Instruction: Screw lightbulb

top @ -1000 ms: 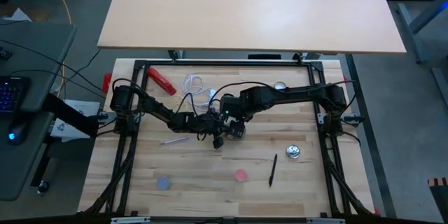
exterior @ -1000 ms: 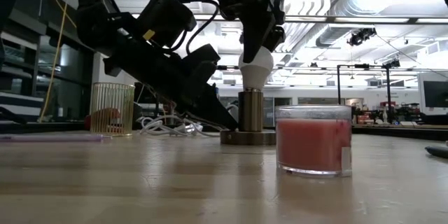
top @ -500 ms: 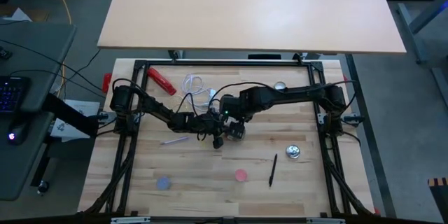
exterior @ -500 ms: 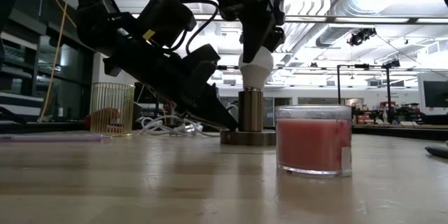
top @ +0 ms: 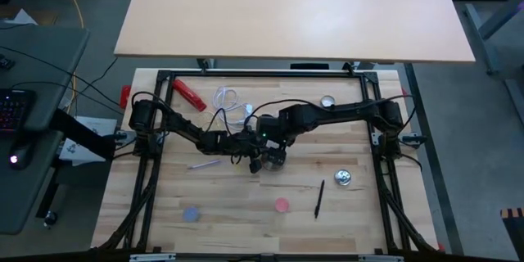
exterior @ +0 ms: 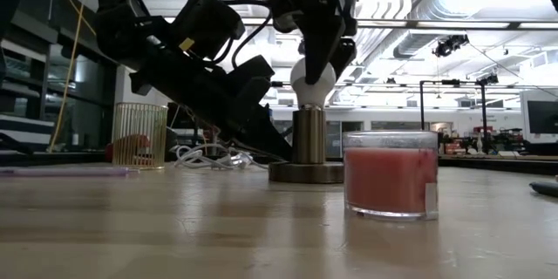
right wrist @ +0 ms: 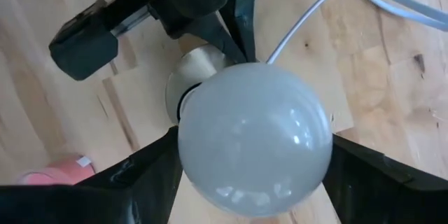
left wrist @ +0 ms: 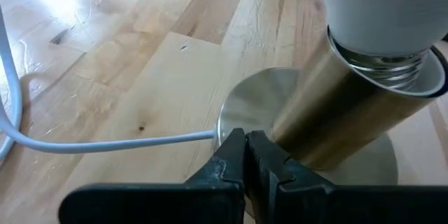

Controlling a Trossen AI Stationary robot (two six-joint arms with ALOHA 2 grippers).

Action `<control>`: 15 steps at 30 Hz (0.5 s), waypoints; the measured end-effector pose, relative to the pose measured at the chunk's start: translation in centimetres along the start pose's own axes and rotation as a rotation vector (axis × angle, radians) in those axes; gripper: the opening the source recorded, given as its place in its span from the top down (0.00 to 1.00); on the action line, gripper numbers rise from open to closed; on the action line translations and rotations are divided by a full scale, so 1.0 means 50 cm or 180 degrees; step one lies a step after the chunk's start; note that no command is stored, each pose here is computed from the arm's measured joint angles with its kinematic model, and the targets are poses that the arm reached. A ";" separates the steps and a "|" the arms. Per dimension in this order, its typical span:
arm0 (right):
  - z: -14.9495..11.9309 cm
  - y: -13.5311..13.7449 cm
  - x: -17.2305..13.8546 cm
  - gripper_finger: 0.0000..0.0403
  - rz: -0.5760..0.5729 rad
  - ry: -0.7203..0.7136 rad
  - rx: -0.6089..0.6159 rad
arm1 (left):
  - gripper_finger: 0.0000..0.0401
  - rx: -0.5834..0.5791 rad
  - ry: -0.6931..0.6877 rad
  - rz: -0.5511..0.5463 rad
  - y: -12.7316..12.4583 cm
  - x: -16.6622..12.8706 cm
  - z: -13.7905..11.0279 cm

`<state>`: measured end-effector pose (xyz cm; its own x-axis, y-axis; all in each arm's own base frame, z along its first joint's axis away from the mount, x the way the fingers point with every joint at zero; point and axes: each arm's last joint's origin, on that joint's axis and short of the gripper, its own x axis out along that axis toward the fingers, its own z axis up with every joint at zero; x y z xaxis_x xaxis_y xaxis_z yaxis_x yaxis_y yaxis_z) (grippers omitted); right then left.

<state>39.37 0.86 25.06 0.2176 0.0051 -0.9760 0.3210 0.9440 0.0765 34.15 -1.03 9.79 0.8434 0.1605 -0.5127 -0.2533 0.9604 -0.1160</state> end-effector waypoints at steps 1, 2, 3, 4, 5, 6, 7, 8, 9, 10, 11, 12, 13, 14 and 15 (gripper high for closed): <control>0.000 0.000 0.000 0.26 -0.0001 0.0004 0.0000 | 1.00 -0.0001 -0.0003 0.0011 0.000 0.000 0.000; 0.000 0.000 -0.001 0.26 0.0002 0.0002 0.0000 | 1.00 0.0000 -0.0004 0.0013 0.000 0.000 0.000; 0.000 0.000 -0.001 0.26 0.0015 0.0006 0.0000 | 1.00 0.0000 -0.0003 0.0015 0.000 0.000 0.000; 0.000 0.000 -0.001 0.26 0.0028 0.0012 0.0001 | 1.00 0.0000 -0.0005 0.0021 0.000 0.000 0.000; 0.000 0.000 -0.001 0.26 0.0047 0.0020 0.0001 | 1.00 0.0000 -0.0007 0.0032 0.001 0.000 0.000; -0.001 0.001 -0.002 0.26 0.0067 0.0029 0.0001 | 1.00 0.0000 -0.0009 0.0039 0.001 0.000 0.000; -0.001 0.001 -0.002 0.26 0.0085 0.0043 0.0001 | 1.00 0.0000 -0.0011 0.0046 0.001 0.000 0.000; -0.002 0.001 -0.003 0.26 0.0099 0.0056 0.0002 | 1.00 0.0000 -0.0013 0.0056 0.001 0.000 0.000; -0.002 0.001 -0.003 0.26 0.0103 0.0058 0.0003 | 1.00 0.0001 -0.0014 0.0061 0.001 0.000 0.000; -0.002 0.001 -0.003 0.26 0.0103 0.0062 0.0003 | 1.00 0.0000 -0.0015 0.0066 0.001 0.000 0.000; -0.003 0.000 -0.004 0.26 0.0100 0.0073 -0.0001 | 1.00 0.0000 -0.0014 0.0067 0.001 0.000 0.000; -0.004 0.000 -0.004 0.26 0.0097 0.0084 -0.0026 | 1.00 0.0001 -0.0014 0.0068 0.001 0.000 0.000; -0.004 0.000 -0.004 0.26 0.0096 0.0087 -0.0055 | 1.00 0.0000 -0.0014 0.0068 0.001 0.000 0.000; -0.004 0.000 -0.004 0.26 0.0094 0.0095 -0.0077 | 1.00 0.0001 -0.0013 0.0069 0.001 0.000 0.000; -0.005 0.000 -0.004 0.26 0.0092 0.0101 -0.0087 | 1.00 0.0000 -0.0013 0.0069 0.001 0.000 0.000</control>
<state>39.09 0.92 25.22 0.1969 0.0424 -0.9795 0.2895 0.9520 0.0994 34.13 -0.97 9.78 0.8397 0.1822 -0.5115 -0.2715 0.9567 -0.1049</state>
